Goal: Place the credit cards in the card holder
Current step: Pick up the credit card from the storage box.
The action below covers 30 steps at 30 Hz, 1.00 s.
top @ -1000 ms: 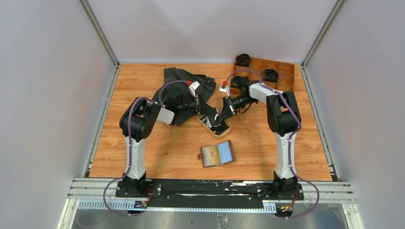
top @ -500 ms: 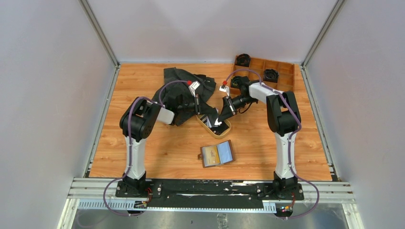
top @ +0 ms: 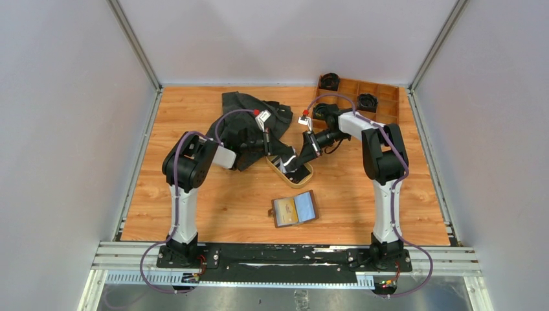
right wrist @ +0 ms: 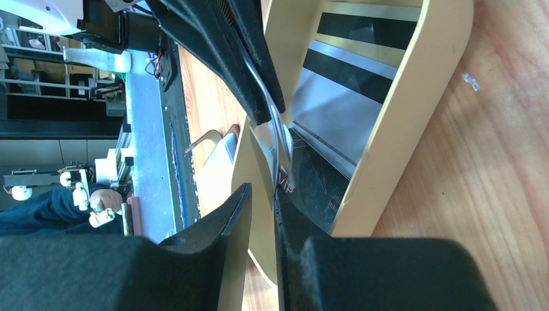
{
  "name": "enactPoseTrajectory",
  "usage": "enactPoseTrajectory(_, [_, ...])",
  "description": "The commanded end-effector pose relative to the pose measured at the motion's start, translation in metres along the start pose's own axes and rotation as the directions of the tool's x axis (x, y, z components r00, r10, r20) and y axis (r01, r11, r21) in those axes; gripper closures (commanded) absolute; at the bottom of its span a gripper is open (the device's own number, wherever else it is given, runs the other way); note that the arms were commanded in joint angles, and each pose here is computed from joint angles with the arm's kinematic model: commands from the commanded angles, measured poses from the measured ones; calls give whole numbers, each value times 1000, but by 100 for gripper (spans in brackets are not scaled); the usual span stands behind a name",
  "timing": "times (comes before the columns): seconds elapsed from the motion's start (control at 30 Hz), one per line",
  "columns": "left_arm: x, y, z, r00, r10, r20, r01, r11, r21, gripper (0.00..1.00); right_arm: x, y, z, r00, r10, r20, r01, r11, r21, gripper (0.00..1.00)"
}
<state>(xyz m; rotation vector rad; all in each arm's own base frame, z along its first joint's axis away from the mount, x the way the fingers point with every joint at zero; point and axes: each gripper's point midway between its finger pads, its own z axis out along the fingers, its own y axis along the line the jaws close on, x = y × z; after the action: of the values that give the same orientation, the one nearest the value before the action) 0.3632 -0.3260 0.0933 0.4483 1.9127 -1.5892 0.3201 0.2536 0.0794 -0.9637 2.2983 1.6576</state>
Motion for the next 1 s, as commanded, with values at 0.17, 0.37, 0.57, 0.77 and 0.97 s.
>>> enactPoseTrajectory(0.17, [-1,20,-3,1000,10,17,-9,999,-45,100,-10,25,-9,999,16,40,-13,997,-75,78])
enactPoseTrajectory(0.37, [-3,15,-3,999,-1,43,2,1000,-19,100,-11,26,-3,998,58,36,-54,994,-99,78])
enactPoseTrajectory(0.57, [-3,10,-5,997,-26,78,25,1000,14,100,-12,25,2,994,107,36,-101,986,-129,78])
enactPoseTrajectory(0.77, [-5,9,-5,996,-31,89,29,999,16,100,-10,25,10,992,126,19,-123,984,-130,79])
enactPoseTrajectory(0.97, [-3,7,-5,995,-33,94,31,999,19,100,-9,21,15,989,147,14,-144,982,-121,83])
